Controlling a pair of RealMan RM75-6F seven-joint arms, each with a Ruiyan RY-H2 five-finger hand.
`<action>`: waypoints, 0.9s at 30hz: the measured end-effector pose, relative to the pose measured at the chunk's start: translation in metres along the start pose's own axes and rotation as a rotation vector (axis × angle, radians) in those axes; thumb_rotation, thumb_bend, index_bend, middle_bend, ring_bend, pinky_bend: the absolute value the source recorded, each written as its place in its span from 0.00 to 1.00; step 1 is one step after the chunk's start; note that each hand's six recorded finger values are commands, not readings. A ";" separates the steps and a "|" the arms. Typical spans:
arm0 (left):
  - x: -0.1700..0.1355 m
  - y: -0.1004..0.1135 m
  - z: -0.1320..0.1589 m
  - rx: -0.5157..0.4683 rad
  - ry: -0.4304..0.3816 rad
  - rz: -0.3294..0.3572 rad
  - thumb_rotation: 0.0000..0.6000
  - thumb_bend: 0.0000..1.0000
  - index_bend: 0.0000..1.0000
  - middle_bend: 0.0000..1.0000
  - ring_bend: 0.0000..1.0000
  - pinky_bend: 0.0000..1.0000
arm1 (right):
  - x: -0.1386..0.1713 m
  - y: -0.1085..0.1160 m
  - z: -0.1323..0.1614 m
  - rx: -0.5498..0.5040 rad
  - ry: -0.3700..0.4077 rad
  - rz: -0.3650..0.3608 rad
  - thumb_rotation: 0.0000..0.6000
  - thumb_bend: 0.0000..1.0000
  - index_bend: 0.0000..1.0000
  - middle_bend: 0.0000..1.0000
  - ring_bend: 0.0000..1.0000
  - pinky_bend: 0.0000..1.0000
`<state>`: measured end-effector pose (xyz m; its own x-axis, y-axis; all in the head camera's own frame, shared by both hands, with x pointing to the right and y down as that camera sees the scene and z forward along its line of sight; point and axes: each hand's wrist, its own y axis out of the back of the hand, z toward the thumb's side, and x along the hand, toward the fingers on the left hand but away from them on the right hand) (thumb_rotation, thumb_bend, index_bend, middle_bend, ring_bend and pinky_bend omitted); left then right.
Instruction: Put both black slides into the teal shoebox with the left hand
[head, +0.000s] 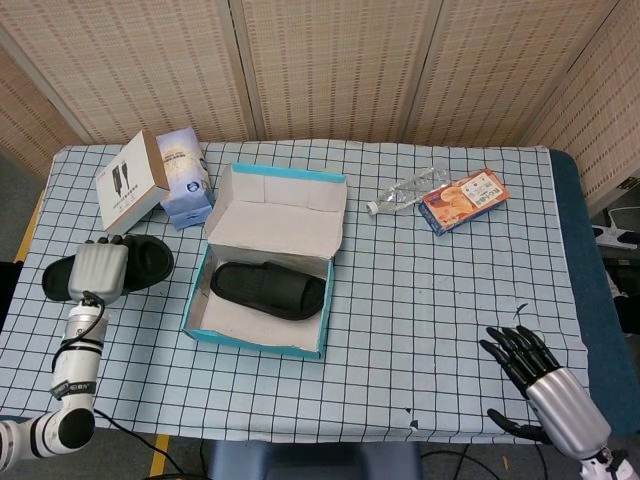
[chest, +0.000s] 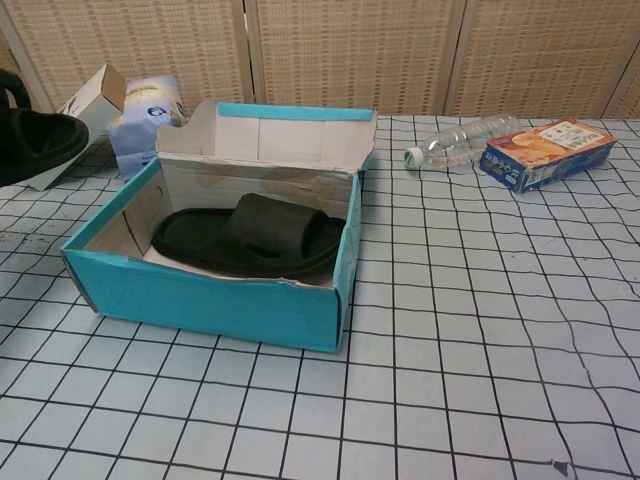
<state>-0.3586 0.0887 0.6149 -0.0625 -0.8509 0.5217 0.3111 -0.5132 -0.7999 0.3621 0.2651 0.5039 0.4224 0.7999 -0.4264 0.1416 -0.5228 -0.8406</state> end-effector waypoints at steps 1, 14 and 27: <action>-0.004 0.005 0.006 -0.011 -0.021 0.002 1.00 0.42 0.49 0.63 0.58 0.55 | -0.001 -0.002 0.000 -0.003 0.000 0.005 0.88 0.15 0.00 0.00 0.00 0.00; -0.049 0.045 0.104 -0.042 -0.300 0.023 1.00 0.42 0.49 0.63 0.58 0.55 | -0.006 -0.016 -0.007 -0.039 0.008 0.050 0.88 0.15 0.00 0.00 0.00 0.00; -0.050 0.007 0.189 0.070 -0.431 0.079 1.00 0.42 0.49 0.63 0.58 0.54 | 0.000 -0.016 -0.019 -0.051 -0.014 0.064 0.88 0.15 0.00 0.00 0.00 0.00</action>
<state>-0.1738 0.1494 0.6395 0.3608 -0.7548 0.5478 0.3633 -0.4272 -0.8280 0.3768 0.2683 0.5239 0.4195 0.7684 -0.4833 0.1602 -0.5867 -0.7938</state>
